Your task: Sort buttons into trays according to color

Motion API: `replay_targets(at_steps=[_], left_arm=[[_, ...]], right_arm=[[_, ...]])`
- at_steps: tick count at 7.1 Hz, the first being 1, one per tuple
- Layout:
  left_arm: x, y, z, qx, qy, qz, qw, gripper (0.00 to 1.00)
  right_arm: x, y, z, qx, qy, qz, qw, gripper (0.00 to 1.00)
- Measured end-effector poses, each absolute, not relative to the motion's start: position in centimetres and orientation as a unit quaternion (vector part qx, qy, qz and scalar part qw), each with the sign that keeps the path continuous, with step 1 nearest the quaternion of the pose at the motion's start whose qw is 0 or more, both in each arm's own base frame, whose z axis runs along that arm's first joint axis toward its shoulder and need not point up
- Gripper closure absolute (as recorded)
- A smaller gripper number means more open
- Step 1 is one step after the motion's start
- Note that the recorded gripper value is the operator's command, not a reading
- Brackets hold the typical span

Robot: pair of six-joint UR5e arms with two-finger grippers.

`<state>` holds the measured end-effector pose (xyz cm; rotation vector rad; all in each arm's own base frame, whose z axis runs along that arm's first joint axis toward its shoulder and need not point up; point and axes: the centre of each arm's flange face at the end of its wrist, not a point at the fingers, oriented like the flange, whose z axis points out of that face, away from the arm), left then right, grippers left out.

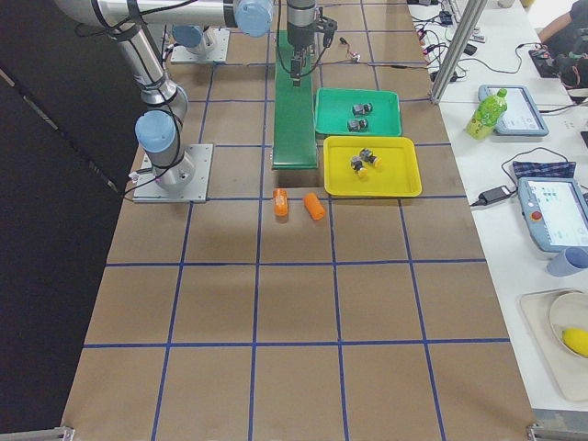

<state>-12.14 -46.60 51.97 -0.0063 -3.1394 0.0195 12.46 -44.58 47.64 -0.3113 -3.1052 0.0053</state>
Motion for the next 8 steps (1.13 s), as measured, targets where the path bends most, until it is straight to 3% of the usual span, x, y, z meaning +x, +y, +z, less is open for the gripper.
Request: replay_targets(at_steps=[8], left_arm=[[-12.14,-46.60,51.84,-0.001,-1.000,0.003,0.002,0.00]], right_arm=[[12.50,-43.77,48.62,-0.100,-0.995,-0.006,0.012,0.00]])
